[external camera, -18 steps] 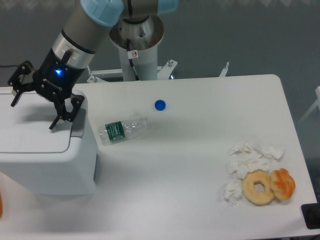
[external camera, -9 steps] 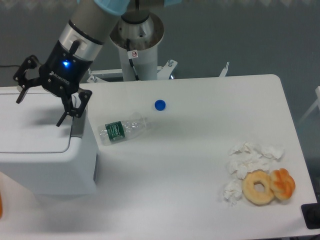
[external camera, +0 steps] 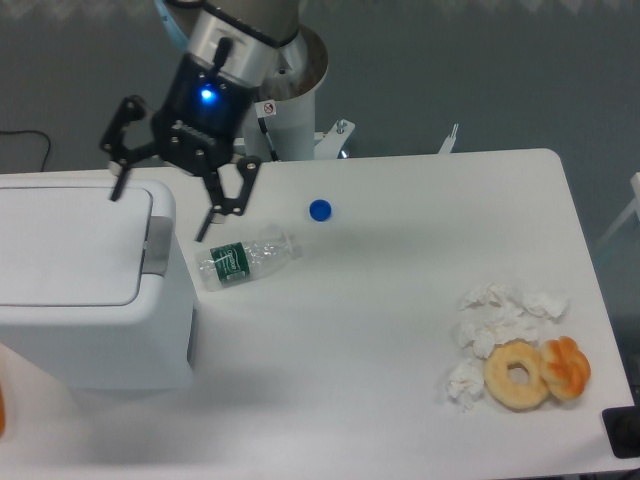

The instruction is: Close the trash can

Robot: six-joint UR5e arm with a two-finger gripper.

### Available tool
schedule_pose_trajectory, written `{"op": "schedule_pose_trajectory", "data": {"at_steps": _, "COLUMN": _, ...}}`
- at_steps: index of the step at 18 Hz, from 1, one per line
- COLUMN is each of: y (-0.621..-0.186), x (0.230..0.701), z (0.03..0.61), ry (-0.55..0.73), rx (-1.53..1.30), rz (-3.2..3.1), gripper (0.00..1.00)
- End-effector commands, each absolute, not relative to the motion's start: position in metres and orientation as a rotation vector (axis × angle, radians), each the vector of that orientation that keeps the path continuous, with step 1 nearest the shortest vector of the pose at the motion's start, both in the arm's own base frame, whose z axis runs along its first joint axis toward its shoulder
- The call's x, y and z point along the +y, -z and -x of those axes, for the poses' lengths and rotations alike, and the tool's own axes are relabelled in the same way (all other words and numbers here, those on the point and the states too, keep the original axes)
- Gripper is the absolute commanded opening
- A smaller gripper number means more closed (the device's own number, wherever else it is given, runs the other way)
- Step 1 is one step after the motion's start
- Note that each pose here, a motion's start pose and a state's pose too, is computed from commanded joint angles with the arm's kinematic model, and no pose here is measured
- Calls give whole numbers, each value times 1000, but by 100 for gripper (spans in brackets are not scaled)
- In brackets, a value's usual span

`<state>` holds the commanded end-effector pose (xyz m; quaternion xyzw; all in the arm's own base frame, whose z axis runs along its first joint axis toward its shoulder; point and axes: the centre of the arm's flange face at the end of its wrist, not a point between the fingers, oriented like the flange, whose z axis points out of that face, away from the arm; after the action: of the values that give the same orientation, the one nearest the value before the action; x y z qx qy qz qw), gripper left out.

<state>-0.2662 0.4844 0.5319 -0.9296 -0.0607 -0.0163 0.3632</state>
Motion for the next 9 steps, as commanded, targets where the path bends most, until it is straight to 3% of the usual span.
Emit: {"op": "schedule_pose_trajectory", "data": {"at_steps": 9, "y": -528, "x": 455, "z": 279, "ry": -383, "rx": 10, "rz": 2619, "gripper": 100}}
